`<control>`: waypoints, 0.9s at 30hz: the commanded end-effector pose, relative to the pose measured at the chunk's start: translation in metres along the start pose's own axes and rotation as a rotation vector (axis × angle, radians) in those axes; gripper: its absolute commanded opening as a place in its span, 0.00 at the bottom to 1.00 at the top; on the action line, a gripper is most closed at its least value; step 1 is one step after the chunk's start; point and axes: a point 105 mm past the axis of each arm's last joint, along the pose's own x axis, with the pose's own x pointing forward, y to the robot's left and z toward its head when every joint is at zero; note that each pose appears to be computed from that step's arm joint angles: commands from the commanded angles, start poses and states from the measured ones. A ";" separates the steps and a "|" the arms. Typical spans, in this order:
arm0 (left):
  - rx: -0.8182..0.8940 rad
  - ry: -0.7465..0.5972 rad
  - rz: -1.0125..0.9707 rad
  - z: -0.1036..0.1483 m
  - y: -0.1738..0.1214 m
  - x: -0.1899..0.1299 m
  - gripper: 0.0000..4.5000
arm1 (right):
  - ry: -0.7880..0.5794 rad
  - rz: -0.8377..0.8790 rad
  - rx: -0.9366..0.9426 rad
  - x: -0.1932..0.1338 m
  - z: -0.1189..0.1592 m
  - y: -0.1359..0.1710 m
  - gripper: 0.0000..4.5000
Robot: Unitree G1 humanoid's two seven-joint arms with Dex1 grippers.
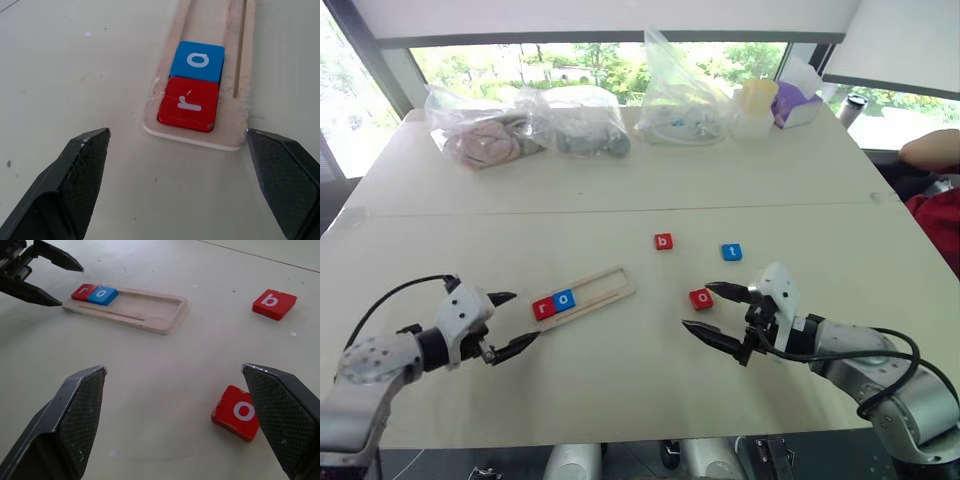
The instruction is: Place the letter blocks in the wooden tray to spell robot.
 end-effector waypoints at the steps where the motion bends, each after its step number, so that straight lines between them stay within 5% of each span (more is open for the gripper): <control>1: 0.014 -0.021 -0.029 0.007 0.001 0.000 1.00 | -0.034 -0.019 -0.031 -0.002 0.006 0.000 0.99; 15: 0.081 0.068 -0.079 -0.010 0.000 0.028 1.00 | -0.050 -0.088 -0.052 -0.001 0.004 -0.010 0.99; 19: 0.093 0.075 -0.105 -0.013 -0.002 0.030 0.72 | -0.053 -0.104 -0.054 -0.002 0.004 -0.012 1.00; 27: 0.197 0.031 -0.164 -0.001 0.001 0.039 0.70 | -0.057 -0.117 -0.051 0.000 0.001 -0.013 1.00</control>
